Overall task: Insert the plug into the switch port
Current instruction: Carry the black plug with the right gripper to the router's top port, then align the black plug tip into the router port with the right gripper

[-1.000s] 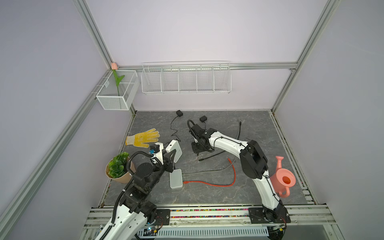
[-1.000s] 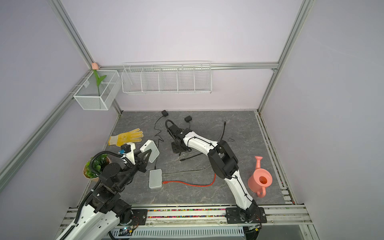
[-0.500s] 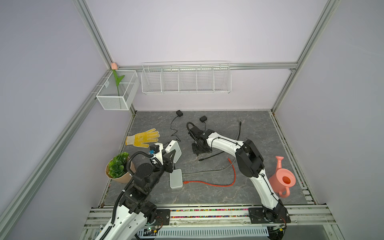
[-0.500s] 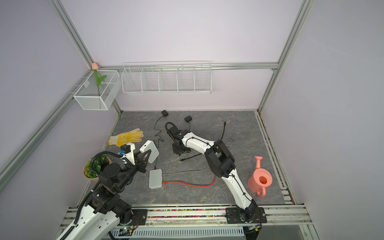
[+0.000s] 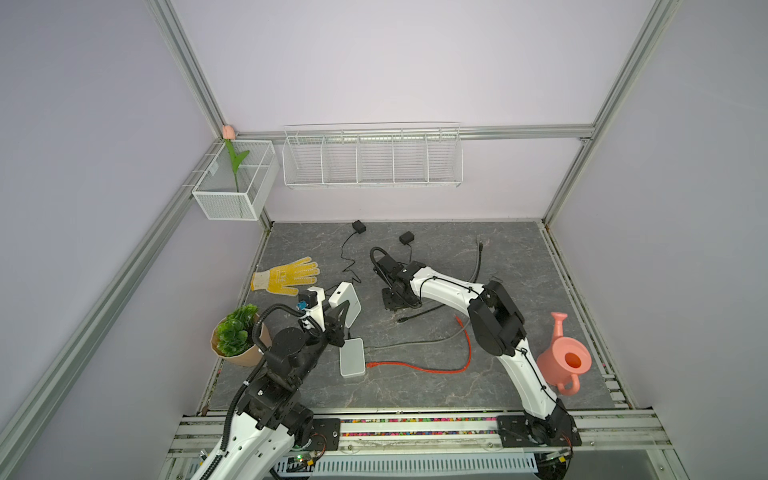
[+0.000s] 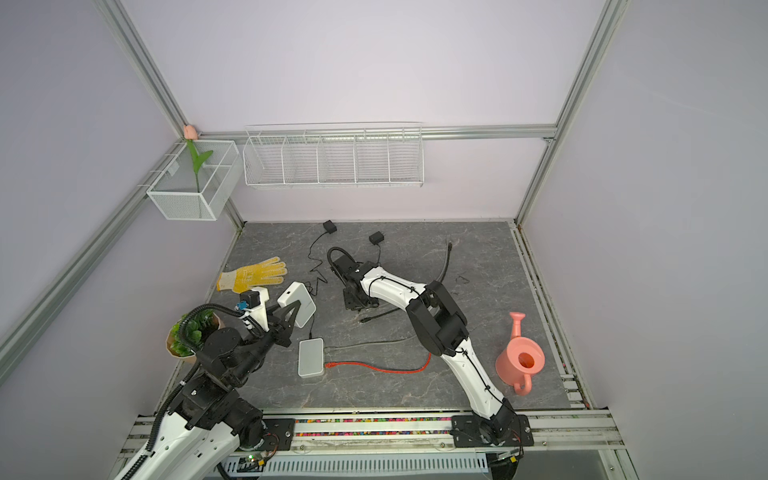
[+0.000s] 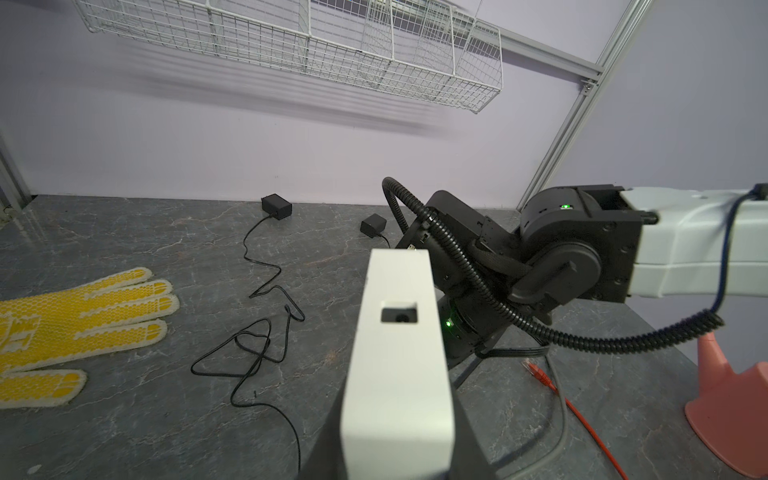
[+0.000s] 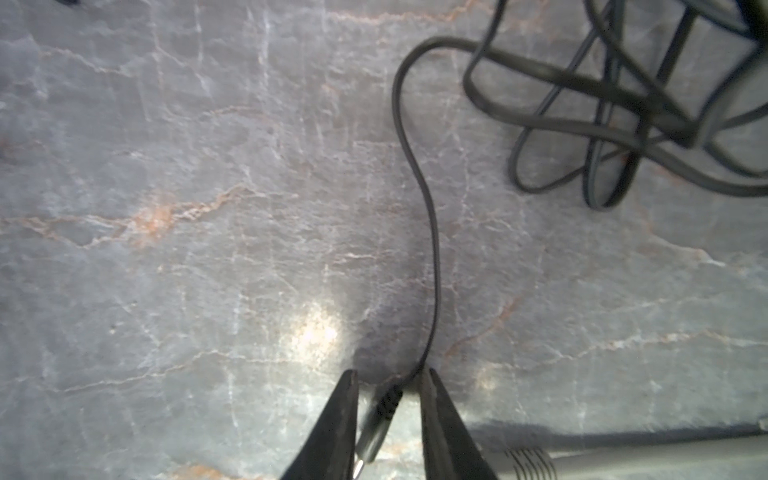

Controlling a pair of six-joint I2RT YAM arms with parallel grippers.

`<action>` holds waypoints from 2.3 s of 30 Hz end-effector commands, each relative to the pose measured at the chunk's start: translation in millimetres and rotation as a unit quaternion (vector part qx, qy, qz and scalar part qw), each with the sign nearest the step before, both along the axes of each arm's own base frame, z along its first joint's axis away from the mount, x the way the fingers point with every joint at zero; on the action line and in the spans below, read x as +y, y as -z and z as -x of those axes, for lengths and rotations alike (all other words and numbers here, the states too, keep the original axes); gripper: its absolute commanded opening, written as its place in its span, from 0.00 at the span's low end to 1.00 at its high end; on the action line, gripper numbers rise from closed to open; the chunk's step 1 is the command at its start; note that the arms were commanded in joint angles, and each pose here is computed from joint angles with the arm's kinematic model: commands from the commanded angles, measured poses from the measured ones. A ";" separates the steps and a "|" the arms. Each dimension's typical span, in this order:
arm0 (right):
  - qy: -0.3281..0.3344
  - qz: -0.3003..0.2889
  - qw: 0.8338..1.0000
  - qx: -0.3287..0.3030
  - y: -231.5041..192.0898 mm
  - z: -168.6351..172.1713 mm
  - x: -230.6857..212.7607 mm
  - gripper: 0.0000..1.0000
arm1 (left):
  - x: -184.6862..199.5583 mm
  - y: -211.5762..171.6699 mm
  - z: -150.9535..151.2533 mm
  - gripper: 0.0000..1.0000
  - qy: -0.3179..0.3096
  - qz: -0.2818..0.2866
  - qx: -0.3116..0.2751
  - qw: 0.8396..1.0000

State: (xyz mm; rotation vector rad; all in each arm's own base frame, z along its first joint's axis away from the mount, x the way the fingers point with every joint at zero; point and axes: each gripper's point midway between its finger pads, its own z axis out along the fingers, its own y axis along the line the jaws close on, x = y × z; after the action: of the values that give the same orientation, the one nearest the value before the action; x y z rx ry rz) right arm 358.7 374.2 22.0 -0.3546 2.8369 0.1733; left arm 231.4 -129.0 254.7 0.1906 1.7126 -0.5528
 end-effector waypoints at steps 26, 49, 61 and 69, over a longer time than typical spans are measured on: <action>-0.173 -0.468 0.845 -0.195 -253.1 40.0 -9.2 0.07 | -98.7 25.9 48.3 0.00 0.207 -0.026 -0.040 0.977; -0.317 -0.565 0.728 -0.222 -286.3 148.5 12.6 0.07 | -102.3 34.7 48.7 0.00 0.186 -0.045 -0.099 0.976; -0.321 -0.563 0.734 -0.202 -263.3 160.8 12.7 0.07 | -102.7 31.8 45.0 0.00 0.178 -0.033 -0.081 0.980; -0.312 -0.558 0.741 -0.206 -253.1 159.2 17.0 0.07 | -103.3 29.5 44.3 0.00 0.177 -0.032 -0.072 0.981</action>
State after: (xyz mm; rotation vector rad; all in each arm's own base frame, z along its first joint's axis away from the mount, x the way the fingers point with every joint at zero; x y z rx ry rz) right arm 201.1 389.8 271.2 -0.8566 1.6730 1.5911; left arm 185.3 -231.9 202.7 0.6177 1.5991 -0.7044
